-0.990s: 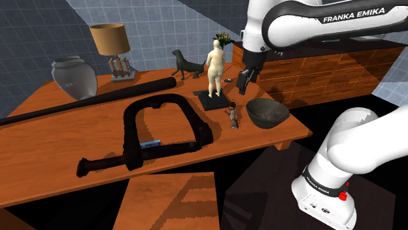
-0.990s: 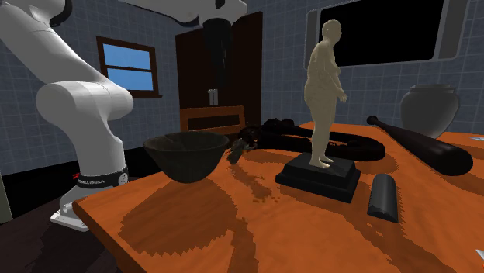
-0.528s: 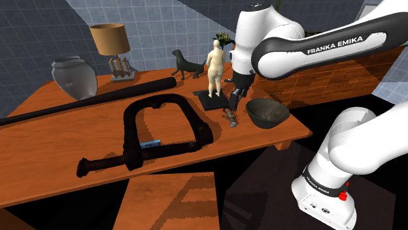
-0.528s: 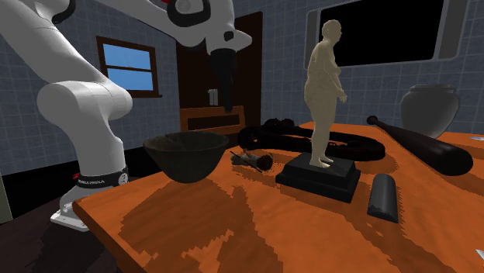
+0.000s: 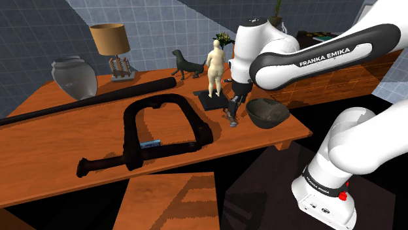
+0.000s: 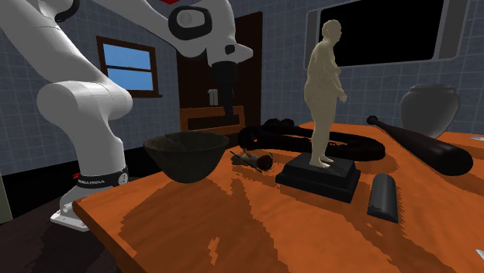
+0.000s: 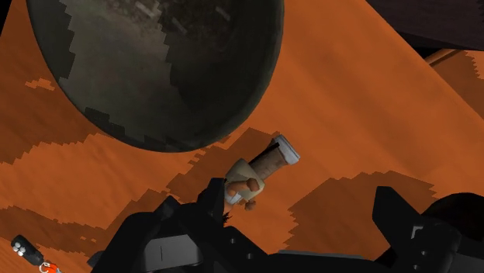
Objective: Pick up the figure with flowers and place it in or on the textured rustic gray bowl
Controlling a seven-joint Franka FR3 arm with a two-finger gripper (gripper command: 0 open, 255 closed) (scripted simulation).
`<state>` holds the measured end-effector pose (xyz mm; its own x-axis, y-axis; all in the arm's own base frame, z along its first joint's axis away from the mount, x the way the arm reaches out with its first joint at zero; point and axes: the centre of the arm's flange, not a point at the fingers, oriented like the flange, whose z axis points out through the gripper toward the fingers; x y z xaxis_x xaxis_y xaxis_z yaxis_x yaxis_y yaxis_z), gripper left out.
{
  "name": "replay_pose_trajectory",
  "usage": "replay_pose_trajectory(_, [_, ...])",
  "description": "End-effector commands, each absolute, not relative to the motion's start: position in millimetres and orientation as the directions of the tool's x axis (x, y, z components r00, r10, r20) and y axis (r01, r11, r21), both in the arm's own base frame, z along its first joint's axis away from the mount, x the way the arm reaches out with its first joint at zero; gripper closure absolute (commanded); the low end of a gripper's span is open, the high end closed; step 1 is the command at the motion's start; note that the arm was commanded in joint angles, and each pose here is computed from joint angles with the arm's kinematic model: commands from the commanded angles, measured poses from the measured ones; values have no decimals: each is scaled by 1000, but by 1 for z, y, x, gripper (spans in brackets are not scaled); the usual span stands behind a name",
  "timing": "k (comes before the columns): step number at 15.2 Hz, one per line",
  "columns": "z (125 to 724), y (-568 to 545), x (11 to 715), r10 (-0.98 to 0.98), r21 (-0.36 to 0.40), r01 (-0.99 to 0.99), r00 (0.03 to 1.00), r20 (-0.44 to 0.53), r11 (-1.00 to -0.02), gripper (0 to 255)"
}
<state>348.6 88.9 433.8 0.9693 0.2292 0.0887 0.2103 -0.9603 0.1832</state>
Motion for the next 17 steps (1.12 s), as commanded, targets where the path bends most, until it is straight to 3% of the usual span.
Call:
replay_pose_trajectory(1, [433, 89, 348, 229, 183, 210, 969, 89, -960, 0])
replay_pose_trajectory(5, [433, 89, 348, 229, 183, 210, 969, 89, -960, 0])
replay_pose_trajectory(6, [433, 89, 348, 229, 183, 210, 969, 89, -960, 255])
replay_pose_trajectory(15, [433, 89, 348, 229, 183, 210, 969, 89, -960, 255])
replay_pose_trajectory(16, [433, 89, 348, 229, 183, 210, 969, 89, -960, 0])
replay_pose_trajectory(17, [426, 86, 363, 190, 181, 175, 980, 67, -968, 0])
